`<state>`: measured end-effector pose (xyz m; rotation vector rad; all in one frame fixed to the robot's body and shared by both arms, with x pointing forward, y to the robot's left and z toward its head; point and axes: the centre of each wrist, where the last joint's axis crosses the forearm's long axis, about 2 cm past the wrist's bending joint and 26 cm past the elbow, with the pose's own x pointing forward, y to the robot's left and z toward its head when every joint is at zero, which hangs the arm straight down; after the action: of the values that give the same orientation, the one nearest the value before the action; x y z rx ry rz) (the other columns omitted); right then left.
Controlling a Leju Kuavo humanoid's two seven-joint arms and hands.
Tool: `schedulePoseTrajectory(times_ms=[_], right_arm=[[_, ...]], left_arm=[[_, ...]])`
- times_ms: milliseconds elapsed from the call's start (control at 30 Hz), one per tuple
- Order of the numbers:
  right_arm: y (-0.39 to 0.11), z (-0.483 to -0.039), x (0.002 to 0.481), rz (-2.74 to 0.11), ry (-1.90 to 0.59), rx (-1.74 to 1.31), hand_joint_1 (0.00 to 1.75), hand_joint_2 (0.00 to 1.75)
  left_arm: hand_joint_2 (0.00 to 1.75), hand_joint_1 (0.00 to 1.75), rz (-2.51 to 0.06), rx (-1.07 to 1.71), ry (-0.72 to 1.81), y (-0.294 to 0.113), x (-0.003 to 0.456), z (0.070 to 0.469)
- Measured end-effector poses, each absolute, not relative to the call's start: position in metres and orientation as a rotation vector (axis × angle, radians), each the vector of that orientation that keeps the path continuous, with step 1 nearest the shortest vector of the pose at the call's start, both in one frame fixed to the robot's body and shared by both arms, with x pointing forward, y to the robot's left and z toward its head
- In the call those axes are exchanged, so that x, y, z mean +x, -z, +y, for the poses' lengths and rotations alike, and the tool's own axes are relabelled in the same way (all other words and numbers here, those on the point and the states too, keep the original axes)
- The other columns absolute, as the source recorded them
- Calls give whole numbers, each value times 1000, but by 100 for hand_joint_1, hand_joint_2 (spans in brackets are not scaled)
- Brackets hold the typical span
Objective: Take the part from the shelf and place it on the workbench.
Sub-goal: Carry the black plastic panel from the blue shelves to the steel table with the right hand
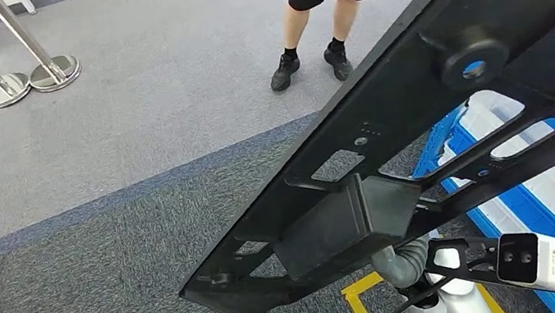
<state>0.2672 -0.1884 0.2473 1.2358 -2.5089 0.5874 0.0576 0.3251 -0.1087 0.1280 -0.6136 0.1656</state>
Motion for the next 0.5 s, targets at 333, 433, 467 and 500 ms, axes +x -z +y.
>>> schedulePoseTrajectory(times_ms=[333, 433, 467, 500], right_arm=[[-245, -176, 271, -2462, -639, 1265, 175, 175], [-242, -172, 271, -2442, -639, 1282, 175, 175], [-241, -171, 271, -2437, -637, 1287, 175, 175], [-240, -171, 271, -2433, -634, 1291, 175, 175]], left_arm=[[0, 0, -592, 108, -206, 110, 55, 315], [0, 0, -584, 113, -225, 110, 54, 314], [0, 0, -584, 115, -231, 110, 54, 314], [0, 0, -585, 119, -237, 110, 54, 314]])
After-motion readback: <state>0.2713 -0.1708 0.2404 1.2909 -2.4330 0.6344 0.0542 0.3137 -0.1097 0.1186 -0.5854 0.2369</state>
